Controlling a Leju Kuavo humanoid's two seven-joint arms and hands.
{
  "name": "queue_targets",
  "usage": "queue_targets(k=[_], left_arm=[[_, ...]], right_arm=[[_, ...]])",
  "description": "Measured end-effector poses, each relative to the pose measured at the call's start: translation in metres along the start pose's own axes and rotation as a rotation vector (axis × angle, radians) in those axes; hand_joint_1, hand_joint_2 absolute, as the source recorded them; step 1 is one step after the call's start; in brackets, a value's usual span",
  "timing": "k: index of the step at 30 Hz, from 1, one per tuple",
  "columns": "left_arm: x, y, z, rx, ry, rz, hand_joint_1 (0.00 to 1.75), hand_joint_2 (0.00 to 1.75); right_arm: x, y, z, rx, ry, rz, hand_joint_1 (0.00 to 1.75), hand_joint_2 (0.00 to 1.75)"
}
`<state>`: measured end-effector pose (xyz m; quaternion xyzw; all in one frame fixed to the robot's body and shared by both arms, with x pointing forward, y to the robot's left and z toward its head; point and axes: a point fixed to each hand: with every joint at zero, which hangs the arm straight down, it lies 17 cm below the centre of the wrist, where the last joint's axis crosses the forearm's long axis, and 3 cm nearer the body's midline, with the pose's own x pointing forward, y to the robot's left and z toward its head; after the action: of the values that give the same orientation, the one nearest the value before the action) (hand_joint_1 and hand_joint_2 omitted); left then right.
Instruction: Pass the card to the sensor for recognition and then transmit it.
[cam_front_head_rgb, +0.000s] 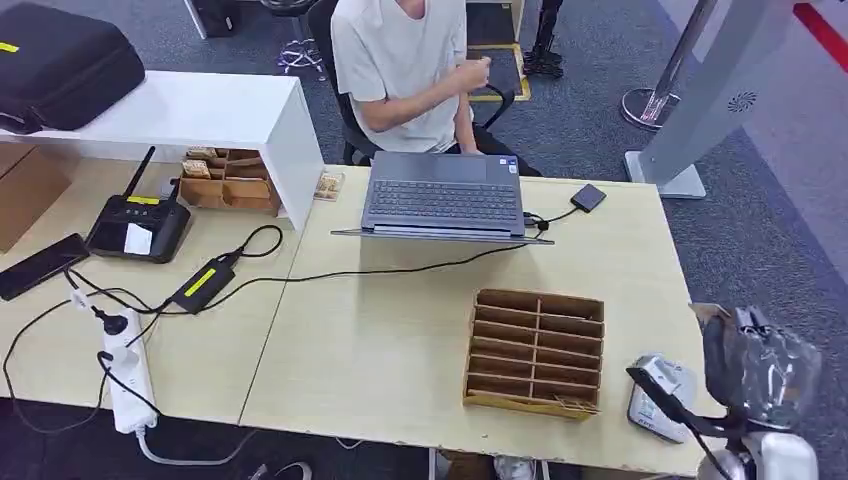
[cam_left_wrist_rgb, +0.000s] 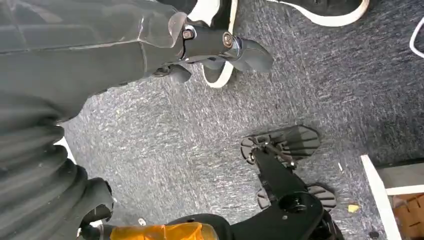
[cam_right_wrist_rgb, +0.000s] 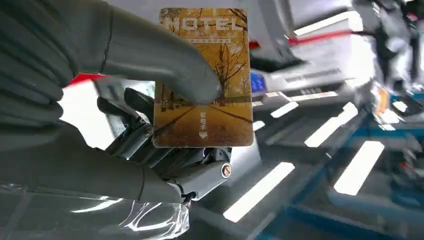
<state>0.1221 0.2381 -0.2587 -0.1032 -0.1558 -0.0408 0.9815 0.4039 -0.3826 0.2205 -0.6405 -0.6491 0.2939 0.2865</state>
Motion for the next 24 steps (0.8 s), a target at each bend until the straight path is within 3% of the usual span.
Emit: queue_targets(k=[11, 24], left_arm=[[0.016, 0.002, -0.005, 0.041, -0.007, -0.046, 0.00, 1.75], [0.035, -0.012, -0.009, 0.027, -0.015, -0.077, 0.00, 1.75]], right_arm=[[0.075, -0.043, -0.116, -0.183, -0.246, 0.055, 1.75, 1.75], [0.182, -0.005, -0.154, -0.112, -0.518, 0.153, 1.75, 1.75]])
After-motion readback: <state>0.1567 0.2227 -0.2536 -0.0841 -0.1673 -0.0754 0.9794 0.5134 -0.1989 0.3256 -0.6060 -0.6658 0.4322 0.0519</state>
